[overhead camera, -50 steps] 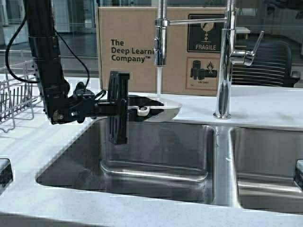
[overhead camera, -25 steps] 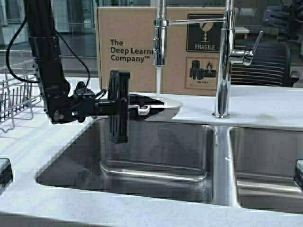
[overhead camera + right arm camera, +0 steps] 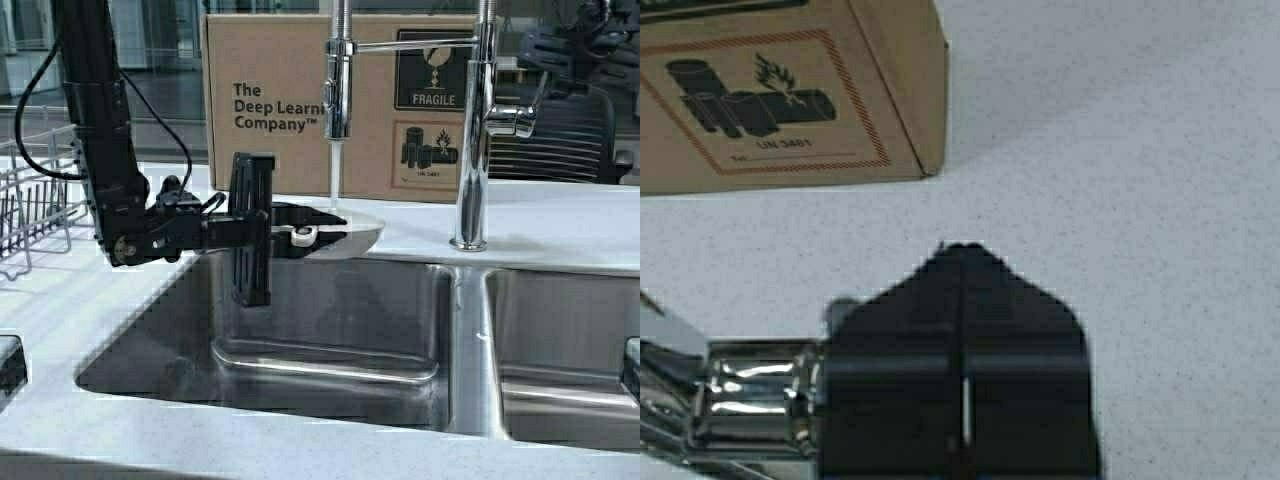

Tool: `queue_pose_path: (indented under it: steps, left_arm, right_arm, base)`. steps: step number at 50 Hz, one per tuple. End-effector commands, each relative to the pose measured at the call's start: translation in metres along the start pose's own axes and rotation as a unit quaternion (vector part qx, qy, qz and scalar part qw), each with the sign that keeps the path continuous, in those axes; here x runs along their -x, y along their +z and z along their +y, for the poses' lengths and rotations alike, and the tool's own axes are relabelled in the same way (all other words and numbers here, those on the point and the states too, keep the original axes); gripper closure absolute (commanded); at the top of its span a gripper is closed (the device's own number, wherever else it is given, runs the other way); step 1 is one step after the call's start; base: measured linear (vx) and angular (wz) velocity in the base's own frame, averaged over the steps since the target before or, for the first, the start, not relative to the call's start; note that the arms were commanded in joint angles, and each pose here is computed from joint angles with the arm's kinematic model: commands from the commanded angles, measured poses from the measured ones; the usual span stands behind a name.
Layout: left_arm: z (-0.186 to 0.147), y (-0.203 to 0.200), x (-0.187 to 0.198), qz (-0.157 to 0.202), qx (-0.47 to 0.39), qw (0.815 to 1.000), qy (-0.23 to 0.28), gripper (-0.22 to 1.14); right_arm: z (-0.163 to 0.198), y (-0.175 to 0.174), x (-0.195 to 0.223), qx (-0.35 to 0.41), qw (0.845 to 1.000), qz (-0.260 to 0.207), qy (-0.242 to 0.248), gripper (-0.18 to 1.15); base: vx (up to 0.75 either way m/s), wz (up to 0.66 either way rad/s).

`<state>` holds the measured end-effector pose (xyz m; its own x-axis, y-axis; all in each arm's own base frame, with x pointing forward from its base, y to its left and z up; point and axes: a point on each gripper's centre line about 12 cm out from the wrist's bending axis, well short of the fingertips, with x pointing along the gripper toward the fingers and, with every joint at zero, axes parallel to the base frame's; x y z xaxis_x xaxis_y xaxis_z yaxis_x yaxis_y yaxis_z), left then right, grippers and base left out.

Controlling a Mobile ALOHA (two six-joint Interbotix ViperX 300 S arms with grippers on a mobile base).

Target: Wash the pan

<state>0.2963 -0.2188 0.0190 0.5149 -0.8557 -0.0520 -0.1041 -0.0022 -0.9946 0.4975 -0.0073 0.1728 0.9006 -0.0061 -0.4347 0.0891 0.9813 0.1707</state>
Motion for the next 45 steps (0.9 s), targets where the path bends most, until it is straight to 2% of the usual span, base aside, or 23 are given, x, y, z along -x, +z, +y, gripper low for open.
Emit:
queue_pose_path:
  steps: [1, 9, 19, 23, 29, 35, 41, 45]
  left_arm:
    - [-0.014, 0.002, -0.006, 0.003, -0.019, 0.999, -0.028, 0.89]
    - [-0.016, 0.003, -0.007, 0.001, -0.022, 0.999, -0.043, 0.89]
    - [-0.020, 0.012, -0.014, -0.009, -0.054, 0.990, -0.128, 0.89]
    - [-0.020, 0.016, -0.016, -0.026, -0.097, 0.984, -0.147, 0.89]
    - [-0.021, 0.023, -0.014, -0.071, -0.158, 0.974, -0.143, 0.89]
    - [-0.021, 0.029, -0.006, -0.113, -0.155, 0.976, -0.107, 0.89]
    - [-0.019, 0.030, 0.004, -0.138, -0.143, 0.980, -0.021, 0.89]
    - [-0.021, 0.029, 0.009, -0.141, -0.137, 0.980, 0.037, 0.89]
  right_arm:
    - [0.033, 0.022, 0.003, 0.028, 0.999, -0.022, 0.031, 0.92]
    - [0.056, 0.027, 0.003, 0.048, 0.998, -0.008, 0.046, 0.92]
    - [0.053, 0.038, 0.017, 0.062, 0.997, -0.017, 0.043, 0.92]
    - [0.046, 0.044, 0.029, 0.059, 0.997, -0.026, 0.038, 0.92]
    - [0.033, 0.050, 0.050, 0.053, 0.997, -0.043, 0.030, 0.92]
    - [0.020, 0.053, 0.072, 0.047, 0.997, -0.064, 0.022, 0.92]
    - [0.005, 0.053, 0.087, 0.040, 0.996, -0.078, 0.010, 0.92]
    - [0.001, 0.049, 0.094, 0.033, 0.996, -0.077, 0.006, 0.92]
  base:
    - [0.00, 0.00]
    - [0.00, 0.00]
    - [0.00, 0.00]
    - [0.00, 0.00]
    - [0.00, 0.00]
    - [0.00, 0.00]
    - [0.00, 0.00]
    - [0.00, 0.00]
